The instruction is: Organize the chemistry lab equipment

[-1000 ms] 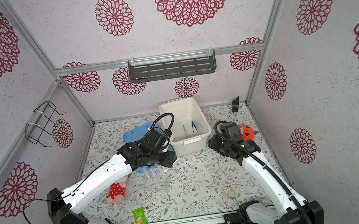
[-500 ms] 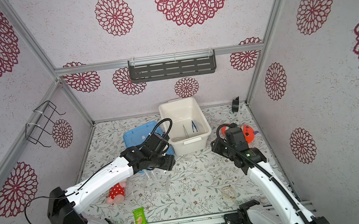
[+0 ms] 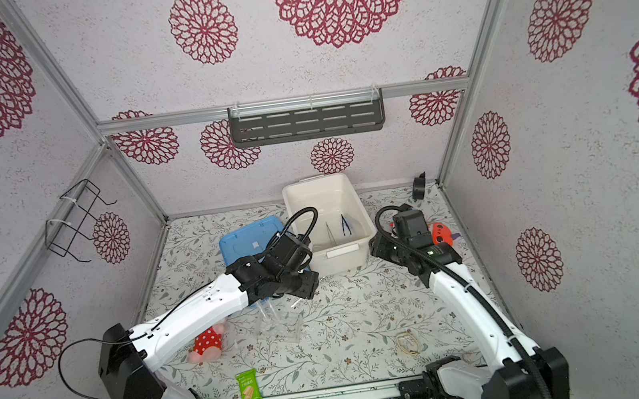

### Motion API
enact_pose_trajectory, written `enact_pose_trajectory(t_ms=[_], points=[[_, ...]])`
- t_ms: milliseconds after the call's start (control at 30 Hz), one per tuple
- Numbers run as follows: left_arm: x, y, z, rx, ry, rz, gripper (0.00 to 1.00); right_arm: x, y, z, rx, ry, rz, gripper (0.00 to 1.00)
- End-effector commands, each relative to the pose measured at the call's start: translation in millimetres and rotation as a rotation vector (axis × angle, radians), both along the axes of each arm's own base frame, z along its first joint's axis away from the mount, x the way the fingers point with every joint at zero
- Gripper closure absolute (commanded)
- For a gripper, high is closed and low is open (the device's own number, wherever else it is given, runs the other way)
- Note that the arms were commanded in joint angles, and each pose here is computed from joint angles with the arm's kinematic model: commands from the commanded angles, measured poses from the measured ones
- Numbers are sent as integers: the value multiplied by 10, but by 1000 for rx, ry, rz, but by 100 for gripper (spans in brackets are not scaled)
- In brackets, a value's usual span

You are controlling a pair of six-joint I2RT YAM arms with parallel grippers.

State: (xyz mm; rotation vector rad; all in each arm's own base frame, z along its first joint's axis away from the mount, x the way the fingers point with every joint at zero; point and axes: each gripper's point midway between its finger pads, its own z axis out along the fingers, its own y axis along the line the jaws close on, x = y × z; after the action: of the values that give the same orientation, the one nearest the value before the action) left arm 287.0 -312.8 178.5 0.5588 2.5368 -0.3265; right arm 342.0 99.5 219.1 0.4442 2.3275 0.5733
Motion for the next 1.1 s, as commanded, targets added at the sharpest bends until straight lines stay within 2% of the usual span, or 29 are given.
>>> enact_pose_trajectory(t_ms=[0,167,367,533,767,1067], points=[[169,-117,62,-32,-44,8,35,181,-38,87,18,-11,-23,47],[331,-256,23,-40,-47,8,37,312,-7,25,20,18,-17,47],[510,-242,-30,-33,-42,55,38,296,-12,23,-14,8,23,47],[575,-260,38,-58,-46,63,38,337,11,-11,19,29,28,46],[692,-275,27,-57,-41,60,39,591,58,-41,25,27,23,45],[785,-323,72,-86,-38,56,38,767,-34,-211,-65,63,-13,56]])
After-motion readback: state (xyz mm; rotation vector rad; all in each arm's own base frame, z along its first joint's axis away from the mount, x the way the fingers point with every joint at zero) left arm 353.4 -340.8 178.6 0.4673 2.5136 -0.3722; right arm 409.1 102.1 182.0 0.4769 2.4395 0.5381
